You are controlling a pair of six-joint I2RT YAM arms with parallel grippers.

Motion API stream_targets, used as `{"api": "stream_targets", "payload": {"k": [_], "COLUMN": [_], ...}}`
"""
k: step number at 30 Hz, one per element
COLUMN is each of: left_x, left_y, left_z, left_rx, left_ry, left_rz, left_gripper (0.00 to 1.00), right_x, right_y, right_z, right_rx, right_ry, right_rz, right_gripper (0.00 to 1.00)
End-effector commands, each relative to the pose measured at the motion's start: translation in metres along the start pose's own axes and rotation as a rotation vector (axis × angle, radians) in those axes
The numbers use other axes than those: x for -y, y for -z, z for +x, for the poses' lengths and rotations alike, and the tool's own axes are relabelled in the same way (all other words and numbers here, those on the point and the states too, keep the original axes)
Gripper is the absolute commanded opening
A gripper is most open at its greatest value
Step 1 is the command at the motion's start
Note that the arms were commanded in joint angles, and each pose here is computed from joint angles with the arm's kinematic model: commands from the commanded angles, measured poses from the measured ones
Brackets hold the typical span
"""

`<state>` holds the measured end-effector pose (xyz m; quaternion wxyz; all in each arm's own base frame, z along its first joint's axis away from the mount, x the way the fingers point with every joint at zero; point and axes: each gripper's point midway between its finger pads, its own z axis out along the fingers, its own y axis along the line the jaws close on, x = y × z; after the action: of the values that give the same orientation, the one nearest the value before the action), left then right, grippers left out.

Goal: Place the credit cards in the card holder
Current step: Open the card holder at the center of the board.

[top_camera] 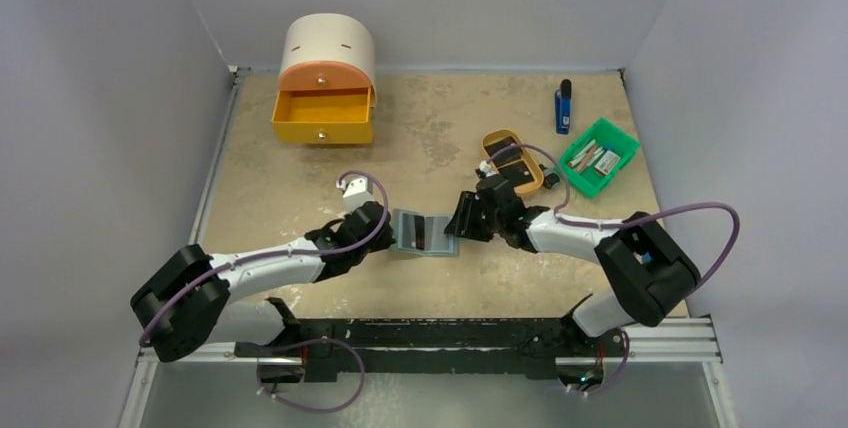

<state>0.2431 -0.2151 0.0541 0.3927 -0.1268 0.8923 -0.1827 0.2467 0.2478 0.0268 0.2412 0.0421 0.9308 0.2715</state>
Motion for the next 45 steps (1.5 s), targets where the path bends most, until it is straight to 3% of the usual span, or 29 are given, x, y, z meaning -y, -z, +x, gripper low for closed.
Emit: {"api": "stream_targets", "payload": {"k": [1, 8, 15, 22, 31, 39, 41, 45], "left_x": [-0.004, -0.007, -0.014, -0.020, -0.018, -0.012, -0.011, -0.001], "left_y": [-0.004, -0.010, -0.017, -0.023, -0.025, -0.021, -0.017, -0.001], "left_z": [0.002, 0.010, 0.019, 0.027, 0.030, 0.022, 0.012, -0.012], "left_rx": [0.017, -0.002, -0.019, -0.034, -0.042, -0.035, -0.015, 0.032], "left_ry": [0.010, 0.002, -0.014, -0.020, -0.016, -0.021, -0.035, -0.041], "left_rz": [-0.012, -0.019, -0.043, -0.060, -0.046, -0.045, -0.062, -0.050], "left_gripper": [0.00, 0.00, 0.00, 0.00, 0.00, 0.00, 0.00, 0.27], "right_x": [-0.009, -0.018, -0.003, 0.005, -0.001, -0.012, -0.011, -0.012], "right_y": [0.001, 0.004, 0.014, 0.011, 0.004, 0.013, 0.017, 0.026], "right_z": [0.001, -0.001, -0.006, 0.002, 0.005, -0.010, -0.018, -0.028], "right_rx": [-0.006, 0.002, 0.047, 0.017, -0.019, 0.022, 0.049, 0.074], "right_ry": [-0.025, -0.027, -0.158, -0.201, -0.174, -0.108, -0.081, -0.042], "right_rz": [-0.080, -0.134, -0.179, -0.191, -0.224, -0.247, -0.221, -0.187], "right_gripper": [0.46, 0.46, 0.48, 0.43, 0.29, 0.00, 0.00, 0.00]}}
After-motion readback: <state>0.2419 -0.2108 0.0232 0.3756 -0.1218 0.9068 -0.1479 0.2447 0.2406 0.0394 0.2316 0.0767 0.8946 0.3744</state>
